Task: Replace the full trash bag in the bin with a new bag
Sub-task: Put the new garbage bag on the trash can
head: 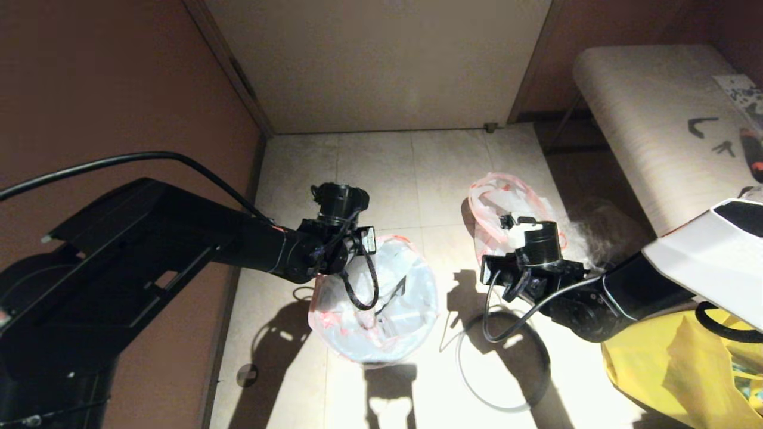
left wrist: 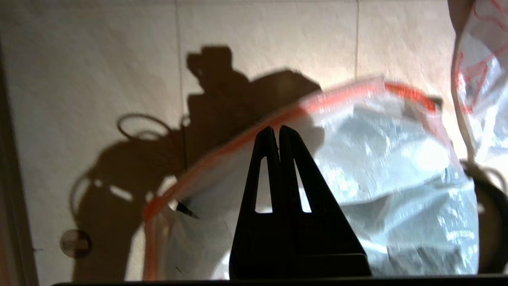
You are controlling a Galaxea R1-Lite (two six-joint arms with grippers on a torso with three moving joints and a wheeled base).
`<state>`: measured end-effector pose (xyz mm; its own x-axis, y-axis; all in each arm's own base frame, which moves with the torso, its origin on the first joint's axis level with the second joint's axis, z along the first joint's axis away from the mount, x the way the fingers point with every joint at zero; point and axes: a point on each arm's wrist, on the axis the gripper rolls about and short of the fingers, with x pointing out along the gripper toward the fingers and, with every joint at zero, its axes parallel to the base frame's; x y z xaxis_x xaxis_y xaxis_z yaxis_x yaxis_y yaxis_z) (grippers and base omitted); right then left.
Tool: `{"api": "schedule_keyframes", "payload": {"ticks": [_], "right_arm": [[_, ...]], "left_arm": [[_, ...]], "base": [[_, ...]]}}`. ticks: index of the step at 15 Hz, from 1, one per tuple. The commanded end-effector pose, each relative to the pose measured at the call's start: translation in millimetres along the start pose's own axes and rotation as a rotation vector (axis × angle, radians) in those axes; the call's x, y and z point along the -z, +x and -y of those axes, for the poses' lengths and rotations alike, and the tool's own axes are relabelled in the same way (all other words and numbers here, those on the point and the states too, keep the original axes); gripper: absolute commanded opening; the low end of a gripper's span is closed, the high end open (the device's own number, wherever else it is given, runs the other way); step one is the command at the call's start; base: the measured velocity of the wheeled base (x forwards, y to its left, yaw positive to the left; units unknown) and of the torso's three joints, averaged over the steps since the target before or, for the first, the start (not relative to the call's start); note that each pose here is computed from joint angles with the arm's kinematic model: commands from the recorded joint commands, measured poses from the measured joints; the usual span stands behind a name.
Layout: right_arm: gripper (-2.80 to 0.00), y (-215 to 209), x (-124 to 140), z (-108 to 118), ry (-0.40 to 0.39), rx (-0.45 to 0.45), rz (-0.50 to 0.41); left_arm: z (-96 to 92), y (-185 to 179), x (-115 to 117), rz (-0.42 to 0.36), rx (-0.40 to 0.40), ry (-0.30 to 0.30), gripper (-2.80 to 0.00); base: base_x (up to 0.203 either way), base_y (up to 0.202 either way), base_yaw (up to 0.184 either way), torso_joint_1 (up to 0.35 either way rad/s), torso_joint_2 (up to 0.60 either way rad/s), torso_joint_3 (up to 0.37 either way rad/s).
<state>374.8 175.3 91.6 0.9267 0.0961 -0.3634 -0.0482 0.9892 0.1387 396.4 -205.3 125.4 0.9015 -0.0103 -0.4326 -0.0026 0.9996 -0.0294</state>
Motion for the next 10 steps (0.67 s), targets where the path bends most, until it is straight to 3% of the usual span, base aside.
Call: {"api": "schedule_keyframes", "payload": {"ticks": [1, 3, 10], "right_arm": [[-2.8, 5.3, 6.8, -0.2, 0.0, 0.002, -0.004], [-2.8, 8.5, 9.2, 0.1, 0.005, 0.0, 0.01], [-2.8, 13.1, 12.4, 0.8, 0.006, 0.003, 0.004]], "left_arm": [[2.1, -0.2, 2.3, -0.022, 0.016, -0.009, -2.8], [4.6, 2.1, 4.2, -0.057, 0.041, -0.02, -2.8], [0.3, 44.8, 17.9, -0.099, -0.005, -0.022, -2.8]], "base": [[0.0, 0.0, 0.0, 0.0, 0.0, 0.0], [0.0, 0.0, 0.0, 0.0, 0.0, 0.0], [0.0, 0.0, 0.0, 0.0, 0.0, 0.0]]}}
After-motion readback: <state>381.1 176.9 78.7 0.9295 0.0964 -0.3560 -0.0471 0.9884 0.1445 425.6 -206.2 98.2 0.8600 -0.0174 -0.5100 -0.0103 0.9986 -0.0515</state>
